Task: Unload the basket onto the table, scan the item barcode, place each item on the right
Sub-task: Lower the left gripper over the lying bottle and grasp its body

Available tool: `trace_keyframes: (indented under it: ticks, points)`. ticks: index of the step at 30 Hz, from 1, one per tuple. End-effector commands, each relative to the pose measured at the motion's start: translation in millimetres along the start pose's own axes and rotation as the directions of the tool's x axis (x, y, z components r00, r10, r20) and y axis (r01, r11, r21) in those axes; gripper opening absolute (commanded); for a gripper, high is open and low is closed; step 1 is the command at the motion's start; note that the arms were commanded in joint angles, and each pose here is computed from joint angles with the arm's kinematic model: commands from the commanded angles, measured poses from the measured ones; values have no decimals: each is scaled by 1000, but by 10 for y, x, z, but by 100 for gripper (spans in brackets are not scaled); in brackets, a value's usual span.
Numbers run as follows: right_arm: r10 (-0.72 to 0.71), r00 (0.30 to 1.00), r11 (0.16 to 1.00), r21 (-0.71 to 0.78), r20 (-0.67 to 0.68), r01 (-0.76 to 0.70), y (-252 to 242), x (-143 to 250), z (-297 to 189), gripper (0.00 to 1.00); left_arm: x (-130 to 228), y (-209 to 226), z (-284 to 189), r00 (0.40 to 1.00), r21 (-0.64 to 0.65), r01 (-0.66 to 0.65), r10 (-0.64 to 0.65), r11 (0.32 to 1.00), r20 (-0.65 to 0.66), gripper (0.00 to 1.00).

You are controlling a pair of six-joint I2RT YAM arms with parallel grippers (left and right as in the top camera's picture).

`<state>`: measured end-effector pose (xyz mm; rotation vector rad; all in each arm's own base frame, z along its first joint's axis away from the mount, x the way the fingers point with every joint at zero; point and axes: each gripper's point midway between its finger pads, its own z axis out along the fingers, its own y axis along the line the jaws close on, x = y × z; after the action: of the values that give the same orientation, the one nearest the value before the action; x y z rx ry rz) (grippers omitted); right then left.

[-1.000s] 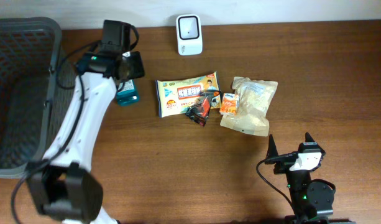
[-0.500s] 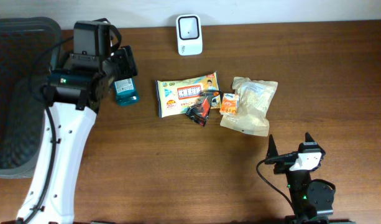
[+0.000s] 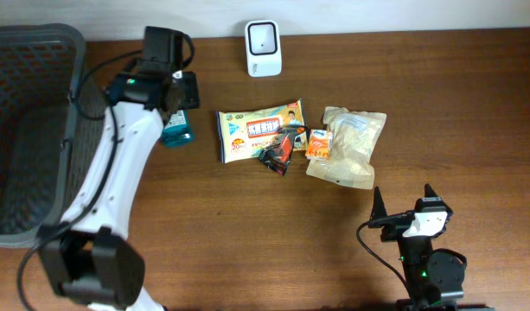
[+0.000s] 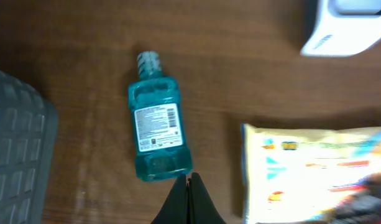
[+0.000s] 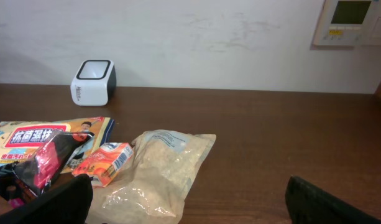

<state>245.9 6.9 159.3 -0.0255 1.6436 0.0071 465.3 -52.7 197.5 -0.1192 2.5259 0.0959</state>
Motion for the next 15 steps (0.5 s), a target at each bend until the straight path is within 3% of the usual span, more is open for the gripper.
trace_keyframes:
  ticks: [1, 11, 15]
  points:
    - [-6, 1000, 1000, -5, -6, 6, 13, 37, 3, 99, 113, 174, 402, 997, -152, -58, 51, 987, -51, 0]
    - [-6, 1000, 1000, -5, -6, 6, 13, 37, 3, 99, 193, 325, 1202, 997, -310, -65, 51, 949, -52, 0]
    - [-6, 1000, 1000, -5, -6, 6, 13, 37, 3, 98, 186, 446, 1312, 999, -396, 41, -41, 917, 8, 0]
